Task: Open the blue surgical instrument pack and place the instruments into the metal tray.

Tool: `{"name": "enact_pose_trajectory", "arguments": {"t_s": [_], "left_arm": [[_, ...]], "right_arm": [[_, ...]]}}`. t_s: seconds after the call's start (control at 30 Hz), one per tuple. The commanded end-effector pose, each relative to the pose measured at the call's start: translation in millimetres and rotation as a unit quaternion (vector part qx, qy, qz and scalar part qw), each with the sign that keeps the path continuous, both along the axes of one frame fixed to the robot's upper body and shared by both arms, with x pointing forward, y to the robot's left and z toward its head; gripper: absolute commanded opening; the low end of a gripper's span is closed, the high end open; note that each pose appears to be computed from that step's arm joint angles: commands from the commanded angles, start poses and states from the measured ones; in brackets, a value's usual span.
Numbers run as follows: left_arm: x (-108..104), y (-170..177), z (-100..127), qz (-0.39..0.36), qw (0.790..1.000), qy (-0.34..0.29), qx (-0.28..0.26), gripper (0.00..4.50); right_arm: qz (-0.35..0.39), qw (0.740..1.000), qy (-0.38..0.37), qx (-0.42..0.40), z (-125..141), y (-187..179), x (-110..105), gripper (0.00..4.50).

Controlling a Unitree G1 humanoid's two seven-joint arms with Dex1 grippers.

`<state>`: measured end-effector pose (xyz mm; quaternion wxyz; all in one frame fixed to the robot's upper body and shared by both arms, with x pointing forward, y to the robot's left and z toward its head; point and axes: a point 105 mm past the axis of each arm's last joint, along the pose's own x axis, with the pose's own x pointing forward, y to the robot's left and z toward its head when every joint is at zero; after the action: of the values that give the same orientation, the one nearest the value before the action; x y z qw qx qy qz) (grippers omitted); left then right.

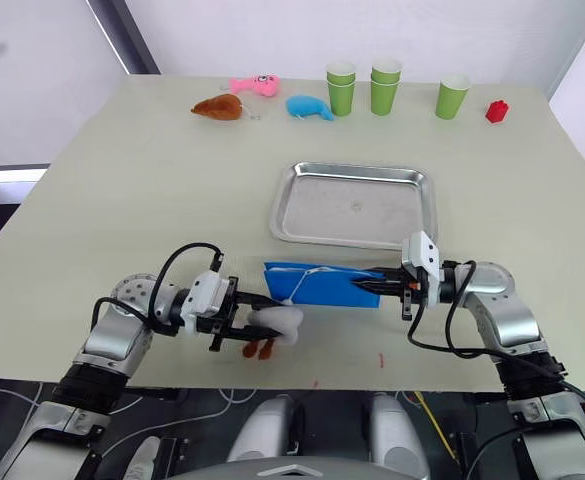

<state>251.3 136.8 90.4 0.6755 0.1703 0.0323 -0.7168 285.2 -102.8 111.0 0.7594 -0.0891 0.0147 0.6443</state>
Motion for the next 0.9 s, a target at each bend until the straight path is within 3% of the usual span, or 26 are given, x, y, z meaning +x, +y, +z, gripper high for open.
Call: {"name": "enact_pose_trajectory", "arguments": {"t_s": [0.03,0.07,0.23,0.43,0.6,0.9], "left_arm": [[-0.6,12.1,8.9,0.001,1.0,0.0,0.004,0.46],[1.0,14.3,14.0,0.004,1.0,0.0,-0.002,0.02],[11.5,20.7,46.3,0.037,0.997,0.009,-0.063,0.02],[24.6,52.2,55.0,0.096,0.994,-0.008,-0.045,0.02],[36.8,85.8,53.0,0.142,0.989,-0.031,-0.005,0.02],[32.6,107.6,26.7,0.166,0.985,-0.006,0.04,0.02]], "right_arm": [[-0.002,1.0,-0.001,-0.006,-3.0,0.9,2.5,0.0],[-0.001,1.0,-0.001,-0.007,-3.4,0.9,2.5,0.0],[0.001,1.0,-0.001,-0.007,-6.5,2.4,1.1,0.0],[-0.001,1.0,-0.001,-0.008,-7.6,1.2,1.1,0.0],[-0.005,1.0,-0.002,-0.01,-9.7,-1.9,1.7,0.0],[-0.007,1.0,-0.003,-0.011,-11.3,-3.1,0.1,0.0]]}}
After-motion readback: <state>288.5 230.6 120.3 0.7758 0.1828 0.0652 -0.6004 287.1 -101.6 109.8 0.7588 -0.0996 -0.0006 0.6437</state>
